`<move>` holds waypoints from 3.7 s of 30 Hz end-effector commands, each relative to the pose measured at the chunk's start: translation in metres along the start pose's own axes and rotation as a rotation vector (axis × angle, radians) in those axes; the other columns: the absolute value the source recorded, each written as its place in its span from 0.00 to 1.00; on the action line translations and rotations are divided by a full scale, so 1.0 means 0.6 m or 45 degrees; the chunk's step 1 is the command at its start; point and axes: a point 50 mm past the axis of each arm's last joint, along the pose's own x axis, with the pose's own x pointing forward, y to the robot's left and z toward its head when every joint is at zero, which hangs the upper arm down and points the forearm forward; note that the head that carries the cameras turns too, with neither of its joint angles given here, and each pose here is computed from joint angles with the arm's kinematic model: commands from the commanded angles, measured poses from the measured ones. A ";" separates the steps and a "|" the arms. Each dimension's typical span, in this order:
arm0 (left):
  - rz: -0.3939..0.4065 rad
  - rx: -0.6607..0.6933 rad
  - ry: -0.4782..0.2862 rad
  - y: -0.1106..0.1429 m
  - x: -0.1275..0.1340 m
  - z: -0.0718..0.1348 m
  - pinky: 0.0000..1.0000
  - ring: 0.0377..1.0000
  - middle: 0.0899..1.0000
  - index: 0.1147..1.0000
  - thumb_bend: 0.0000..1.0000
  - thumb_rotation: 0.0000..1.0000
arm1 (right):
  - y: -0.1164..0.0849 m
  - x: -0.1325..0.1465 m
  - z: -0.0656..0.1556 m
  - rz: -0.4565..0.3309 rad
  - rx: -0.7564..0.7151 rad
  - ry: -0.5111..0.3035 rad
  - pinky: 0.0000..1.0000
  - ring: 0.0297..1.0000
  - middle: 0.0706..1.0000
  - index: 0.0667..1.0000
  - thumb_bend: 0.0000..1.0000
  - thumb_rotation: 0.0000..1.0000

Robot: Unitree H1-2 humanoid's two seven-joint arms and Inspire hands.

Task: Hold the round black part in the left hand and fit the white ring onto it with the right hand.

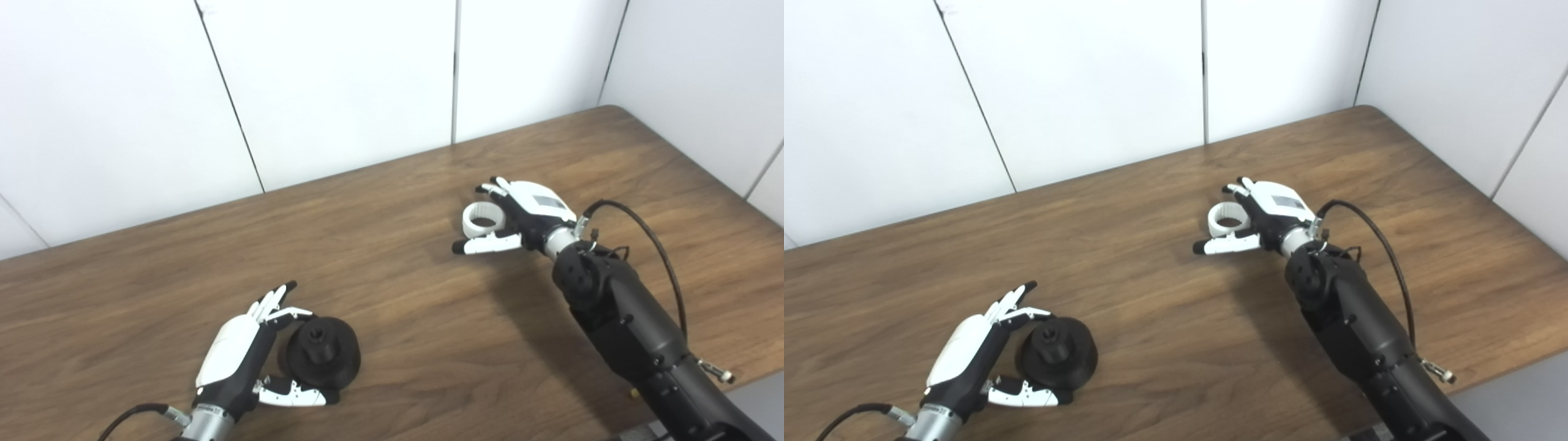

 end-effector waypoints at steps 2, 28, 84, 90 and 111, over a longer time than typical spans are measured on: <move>0.028 0.024 -0.021 0.018 0.008 0.002 1.00 1.00 1.00 0.58 0.94 0.31 | -0.038 0.015 0.015 -0.075 -0.030 -0.025 0.88 1.00 1.00 0.93 1.00 0.74; 0.021 0.024 -0.015 0.026 -0.001 -0.006 1.00 1.00 1.00 0.58 0.94 0.31 | -0.041 0.012 -0.039 -0.110 -0.028 0.071 0.90 0.99 1.00 0.91 1.00 0.61; 0.032 0.035 -0.022 0.020 0.004 0.012 1.00 1.00 1.00 0.57 0.92 0.30 | 0.000 0.021 -0.001 -0.199 0.089 0.022 0.80 0.87 0.94 0.75 0.88 0.42; 0.031 0.043 -0.022 0.023 0.004 0.013 1.00 1.00 1.00 0.57 0.91 0.29 | 0.004 0.023 0.006 -0.196 0.095 0.023 0.81 0.87 0.93 0.76 0.89 0.42; 0.033 0.044 -0.028 0.023 0.003 0.012 1.00 1.00 1.00 0.57 0.91 0.29 | 0.000 0.017 -0.006 -0.306 0.130 -0.028 0.82 0.85 0.89 0.64 0.73 0.26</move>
